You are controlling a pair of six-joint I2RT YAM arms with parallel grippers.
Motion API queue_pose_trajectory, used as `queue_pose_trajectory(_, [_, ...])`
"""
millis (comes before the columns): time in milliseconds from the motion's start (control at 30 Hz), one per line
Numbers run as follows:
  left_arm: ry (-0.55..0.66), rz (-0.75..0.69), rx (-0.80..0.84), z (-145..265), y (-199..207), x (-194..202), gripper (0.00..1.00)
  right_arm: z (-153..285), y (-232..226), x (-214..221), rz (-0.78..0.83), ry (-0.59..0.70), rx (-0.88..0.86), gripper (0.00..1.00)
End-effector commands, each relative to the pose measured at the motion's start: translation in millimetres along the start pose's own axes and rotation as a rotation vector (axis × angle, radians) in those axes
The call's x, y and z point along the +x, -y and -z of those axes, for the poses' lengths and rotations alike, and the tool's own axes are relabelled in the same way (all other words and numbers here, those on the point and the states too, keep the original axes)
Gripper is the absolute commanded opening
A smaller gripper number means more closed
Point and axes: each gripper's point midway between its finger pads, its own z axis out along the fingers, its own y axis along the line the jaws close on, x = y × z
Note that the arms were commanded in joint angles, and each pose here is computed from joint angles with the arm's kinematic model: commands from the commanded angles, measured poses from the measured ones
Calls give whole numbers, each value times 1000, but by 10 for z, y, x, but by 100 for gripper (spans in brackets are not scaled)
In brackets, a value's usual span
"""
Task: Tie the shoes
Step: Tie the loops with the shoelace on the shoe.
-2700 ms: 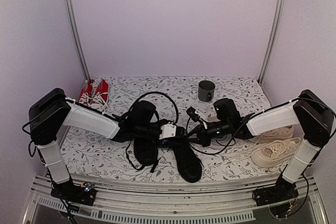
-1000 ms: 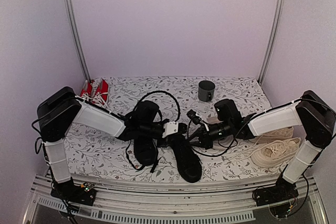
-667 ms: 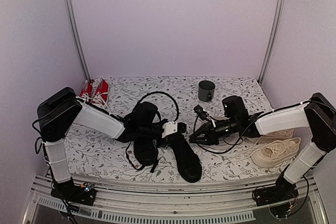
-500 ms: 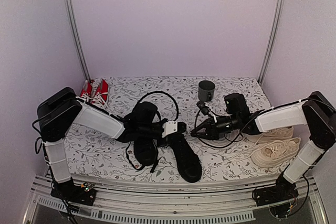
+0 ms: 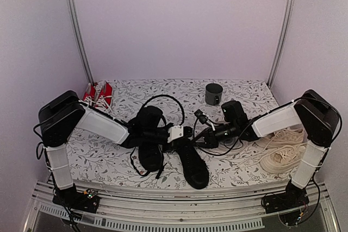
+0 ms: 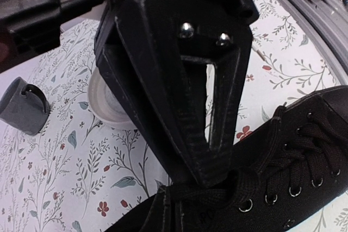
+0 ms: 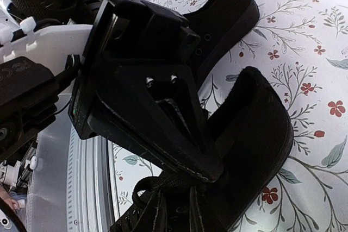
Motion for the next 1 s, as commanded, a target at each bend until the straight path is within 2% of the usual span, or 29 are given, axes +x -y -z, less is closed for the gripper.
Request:
queue_pose_trajectory(0, [16,3,-24,20,-51,-29,0,-66,-35,-83,18,22,-26,17])
queue_pose_trajectory(467, [23,5,-32,26,-60,-42,0,-89,34,13,24,0,-1,17])
queue_pose_trajectory(900, [26,9,-42,67,-78,-38,0,-18,-104,77,57,-22,-40,18])
queue_pose_trajectory(967, [24,11,-42,69,-76,-28,0,-15,-109,58,55,-18,-42,23])
